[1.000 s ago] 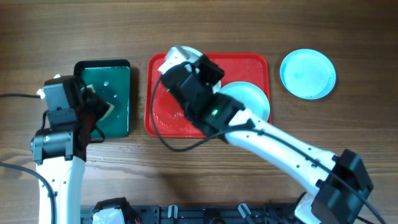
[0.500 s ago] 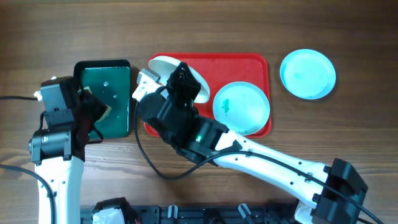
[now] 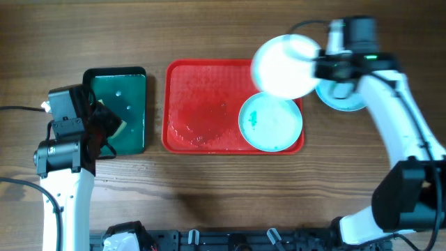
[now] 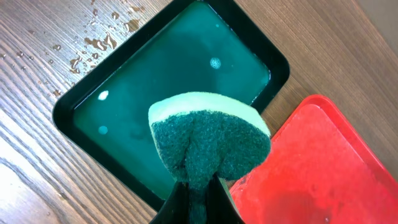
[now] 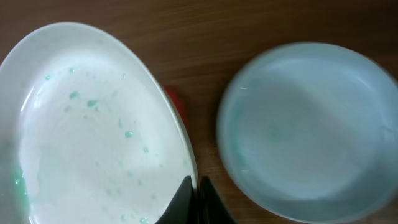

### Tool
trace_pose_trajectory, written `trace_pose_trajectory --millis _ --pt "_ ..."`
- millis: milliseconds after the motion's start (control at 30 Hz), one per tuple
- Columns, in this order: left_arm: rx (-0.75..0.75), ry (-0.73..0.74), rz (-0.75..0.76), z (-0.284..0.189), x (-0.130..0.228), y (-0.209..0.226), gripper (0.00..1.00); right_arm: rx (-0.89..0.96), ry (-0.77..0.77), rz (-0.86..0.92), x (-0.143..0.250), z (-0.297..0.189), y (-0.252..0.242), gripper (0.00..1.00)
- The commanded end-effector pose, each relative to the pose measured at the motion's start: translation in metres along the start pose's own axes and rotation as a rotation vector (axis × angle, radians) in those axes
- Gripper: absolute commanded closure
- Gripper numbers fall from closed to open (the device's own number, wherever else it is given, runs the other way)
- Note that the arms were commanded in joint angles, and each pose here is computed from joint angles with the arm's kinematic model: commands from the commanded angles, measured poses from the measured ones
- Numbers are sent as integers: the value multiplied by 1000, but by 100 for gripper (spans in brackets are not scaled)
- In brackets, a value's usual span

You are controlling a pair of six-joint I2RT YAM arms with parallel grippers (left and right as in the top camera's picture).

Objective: Clean dirty plates on tray and stack at the side
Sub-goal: 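Lift the plate with the right gripper and stack it at the right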

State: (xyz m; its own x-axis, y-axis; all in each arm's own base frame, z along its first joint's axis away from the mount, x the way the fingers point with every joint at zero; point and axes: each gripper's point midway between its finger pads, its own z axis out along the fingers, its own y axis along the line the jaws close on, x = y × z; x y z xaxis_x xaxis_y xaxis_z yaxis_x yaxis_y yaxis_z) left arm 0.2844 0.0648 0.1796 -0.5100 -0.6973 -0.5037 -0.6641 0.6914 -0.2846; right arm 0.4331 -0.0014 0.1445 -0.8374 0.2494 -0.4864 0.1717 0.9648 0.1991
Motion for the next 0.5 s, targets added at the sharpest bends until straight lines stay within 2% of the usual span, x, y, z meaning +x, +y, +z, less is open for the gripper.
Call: trace_pose_trajectory --millis 0,167,300,333,367,400,467 --pt "-9 3 -6 3 0 2 96 -46 18 276 -1 -6 -68 96" --pt "-10 5 -5 3 1 2 96 133 17 459 27 3 -149 96" --pt "-7 1 -6 3 0 1 96 154 -5 455 34 20 -158 91" --pt "-4 4 -6 3 0 1 96 152 -3 453 35 25 -158 85" --pt "9 13 -6 3 2 -1 96 149 8 448 37 31 -157 66" --pt "11 15 -6 3 2 -2 96 148 17 446 39 35 -155 54" --pt "14 11 -6 3 1 -2 96 102 39 430 41 41 -143 49"
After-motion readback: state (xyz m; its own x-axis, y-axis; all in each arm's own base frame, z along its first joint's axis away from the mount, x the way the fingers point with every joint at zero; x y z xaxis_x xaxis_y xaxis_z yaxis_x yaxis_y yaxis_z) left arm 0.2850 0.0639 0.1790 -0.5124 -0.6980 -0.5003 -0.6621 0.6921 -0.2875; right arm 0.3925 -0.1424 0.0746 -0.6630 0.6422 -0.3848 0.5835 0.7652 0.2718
